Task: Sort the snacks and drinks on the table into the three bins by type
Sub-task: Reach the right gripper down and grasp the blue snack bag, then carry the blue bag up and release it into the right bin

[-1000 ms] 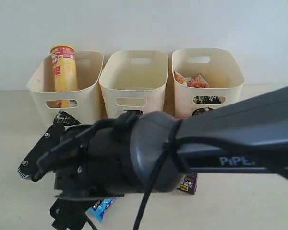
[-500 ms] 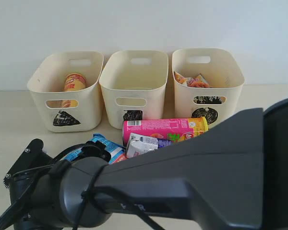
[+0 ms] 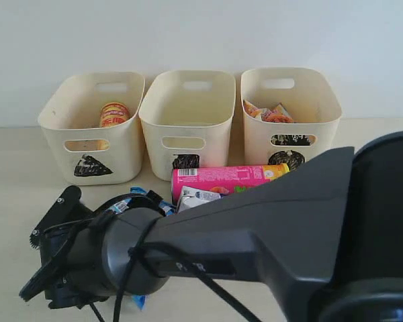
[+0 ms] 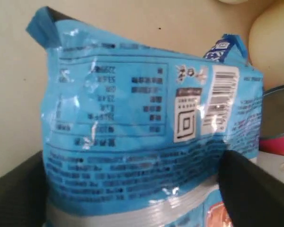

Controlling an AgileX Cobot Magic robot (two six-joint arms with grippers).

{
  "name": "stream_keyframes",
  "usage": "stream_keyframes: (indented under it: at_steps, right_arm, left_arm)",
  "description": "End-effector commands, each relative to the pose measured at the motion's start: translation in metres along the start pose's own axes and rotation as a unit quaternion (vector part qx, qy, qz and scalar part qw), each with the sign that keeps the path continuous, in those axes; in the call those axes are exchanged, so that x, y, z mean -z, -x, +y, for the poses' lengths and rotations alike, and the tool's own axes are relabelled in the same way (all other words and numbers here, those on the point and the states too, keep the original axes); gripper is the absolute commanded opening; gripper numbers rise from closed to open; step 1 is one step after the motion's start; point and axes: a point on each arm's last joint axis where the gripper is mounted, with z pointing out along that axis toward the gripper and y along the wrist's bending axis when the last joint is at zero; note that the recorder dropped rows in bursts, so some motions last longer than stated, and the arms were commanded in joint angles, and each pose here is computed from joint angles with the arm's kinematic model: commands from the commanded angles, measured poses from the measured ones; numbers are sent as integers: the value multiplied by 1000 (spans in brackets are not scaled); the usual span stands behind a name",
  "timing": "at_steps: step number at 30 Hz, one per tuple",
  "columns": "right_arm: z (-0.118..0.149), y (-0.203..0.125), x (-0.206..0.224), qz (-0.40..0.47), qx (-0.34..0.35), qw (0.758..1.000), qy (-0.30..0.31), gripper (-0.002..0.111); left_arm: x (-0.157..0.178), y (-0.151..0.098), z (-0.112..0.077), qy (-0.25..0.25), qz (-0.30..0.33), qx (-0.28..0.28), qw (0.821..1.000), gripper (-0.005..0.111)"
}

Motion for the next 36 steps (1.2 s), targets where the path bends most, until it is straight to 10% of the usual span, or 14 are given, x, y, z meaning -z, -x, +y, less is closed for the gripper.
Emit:
stream_keyframes:
  at_steps: [1,3,22,36]
  right_arm:
    - [5,-1,-4,3,-14,999,33,27]
    - [6,-1,-4,2,-16,999,37,-1]
    - [-54,34,112,-56,-68,985,150,1]
    - [-149,22,234,-127,-71,983,112,1]
  left_arm:
    - [0,1,0,2,-4,6,1000,4]
    - [0,1,0,2,-4,6,1000,4]
    - [0,1,0,2,-4,6,1000,4]
    - [0,1,0,2,-4,6,1000,4]
